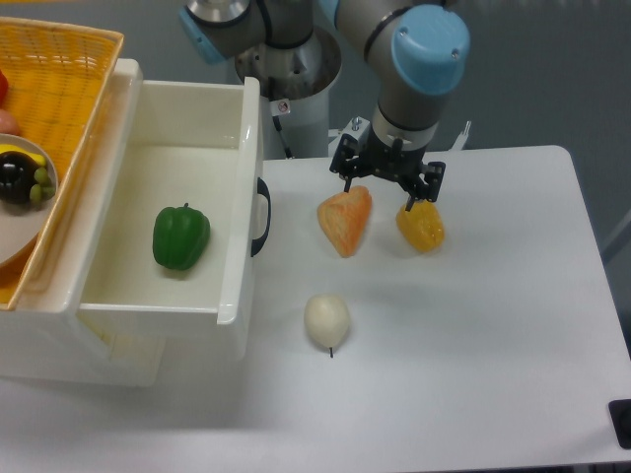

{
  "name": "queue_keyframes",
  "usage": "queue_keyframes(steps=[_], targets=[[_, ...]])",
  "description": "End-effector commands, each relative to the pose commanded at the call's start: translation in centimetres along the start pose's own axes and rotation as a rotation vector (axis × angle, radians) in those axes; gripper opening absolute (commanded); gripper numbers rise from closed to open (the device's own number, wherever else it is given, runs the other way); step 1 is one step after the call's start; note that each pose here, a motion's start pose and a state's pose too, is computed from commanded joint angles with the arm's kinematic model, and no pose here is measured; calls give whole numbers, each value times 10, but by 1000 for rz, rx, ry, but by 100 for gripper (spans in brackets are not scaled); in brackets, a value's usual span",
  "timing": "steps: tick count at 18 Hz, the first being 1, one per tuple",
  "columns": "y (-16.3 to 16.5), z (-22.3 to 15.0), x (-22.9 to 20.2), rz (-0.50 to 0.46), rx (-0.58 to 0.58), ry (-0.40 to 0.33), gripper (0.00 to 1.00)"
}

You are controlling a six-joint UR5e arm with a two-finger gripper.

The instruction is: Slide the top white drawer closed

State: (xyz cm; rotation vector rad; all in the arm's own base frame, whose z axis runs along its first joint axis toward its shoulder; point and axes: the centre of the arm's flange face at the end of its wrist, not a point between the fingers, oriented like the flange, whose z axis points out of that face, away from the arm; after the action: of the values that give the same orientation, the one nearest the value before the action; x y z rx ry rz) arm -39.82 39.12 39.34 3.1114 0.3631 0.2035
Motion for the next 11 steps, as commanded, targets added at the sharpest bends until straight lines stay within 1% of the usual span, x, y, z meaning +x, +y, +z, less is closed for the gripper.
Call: queue_keyframes(steps=[2, 5, 8, 10, 11], targets=[[-3, 6, -2, -48, 0, 0, 100], [-6, 5, -3, -107, 16, -16, 100], [-16, 14, -7, -185, 31, -28, 100], [-27, 21, 1, -197, 49, -49, 100], [-27, 27, 4, -196, 51, -51, 100]])
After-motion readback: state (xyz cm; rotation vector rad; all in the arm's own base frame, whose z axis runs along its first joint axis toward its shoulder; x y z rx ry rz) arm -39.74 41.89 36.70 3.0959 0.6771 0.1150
